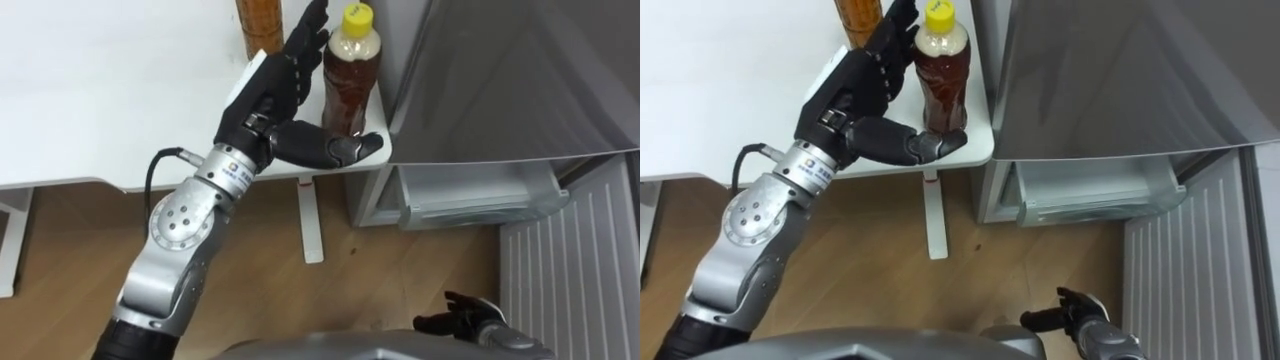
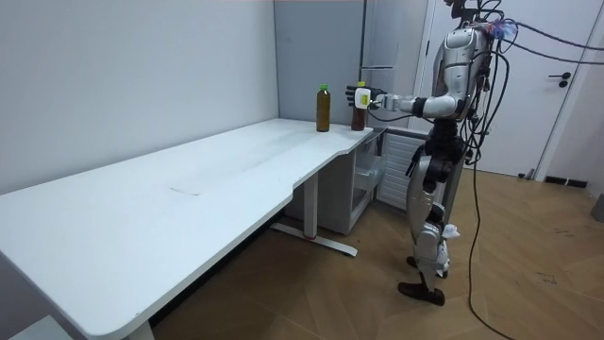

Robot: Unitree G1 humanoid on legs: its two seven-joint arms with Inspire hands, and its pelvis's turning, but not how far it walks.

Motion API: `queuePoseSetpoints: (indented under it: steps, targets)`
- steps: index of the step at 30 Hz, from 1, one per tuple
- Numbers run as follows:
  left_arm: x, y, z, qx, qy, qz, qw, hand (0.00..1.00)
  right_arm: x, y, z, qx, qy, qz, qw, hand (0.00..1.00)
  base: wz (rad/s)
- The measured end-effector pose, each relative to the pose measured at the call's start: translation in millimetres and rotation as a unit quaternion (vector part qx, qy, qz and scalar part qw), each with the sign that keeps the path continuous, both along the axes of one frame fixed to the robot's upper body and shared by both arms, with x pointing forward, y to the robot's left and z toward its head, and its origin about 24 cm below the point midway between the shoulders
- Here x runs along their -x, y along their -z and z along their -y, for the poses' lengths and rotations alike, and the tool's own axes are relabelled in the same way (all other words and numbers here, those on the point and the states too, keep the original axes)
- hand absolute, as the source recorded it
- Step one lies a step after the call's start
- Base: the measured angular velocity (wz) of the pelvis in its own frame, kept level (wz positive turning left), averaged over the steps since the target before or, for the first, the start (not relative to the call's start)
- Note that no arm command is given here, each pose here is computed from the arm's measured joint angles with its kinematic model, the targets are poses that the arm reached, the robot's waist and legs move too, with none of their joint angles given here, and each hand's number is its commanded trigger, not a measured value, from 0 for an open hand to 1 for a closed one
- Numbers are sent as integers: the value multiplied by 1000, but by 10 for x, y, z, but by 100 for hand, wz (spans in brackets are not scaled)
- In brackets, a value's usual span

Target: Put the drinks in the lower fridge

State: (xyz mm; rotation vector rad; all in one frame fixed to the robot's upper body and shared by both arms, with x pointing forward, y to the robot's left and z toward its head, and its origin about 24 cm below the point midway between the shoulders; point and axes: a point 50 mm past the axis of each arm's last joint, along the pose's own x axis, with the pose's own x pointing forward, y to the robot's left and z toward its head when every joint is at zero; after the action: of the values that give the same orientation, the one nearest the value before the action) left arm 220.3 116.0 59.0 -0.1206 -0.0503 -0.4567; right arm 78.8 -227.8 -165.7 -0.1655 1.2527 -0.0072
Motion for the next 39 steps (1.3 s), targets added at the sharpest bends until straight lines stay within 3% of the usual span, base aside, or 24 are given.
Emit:
queuePoseSetpoints:
  steps: [24,39]
  targets:
    - [-160,-91,-27,6,-8,16,1000,0,-31,-8,11,0,8,5,1000,0,-1]
    - [-327,19,-58,-11,-22,-10,1000,0,-29,-2,3,-1,11,-4,1000,0,-3]
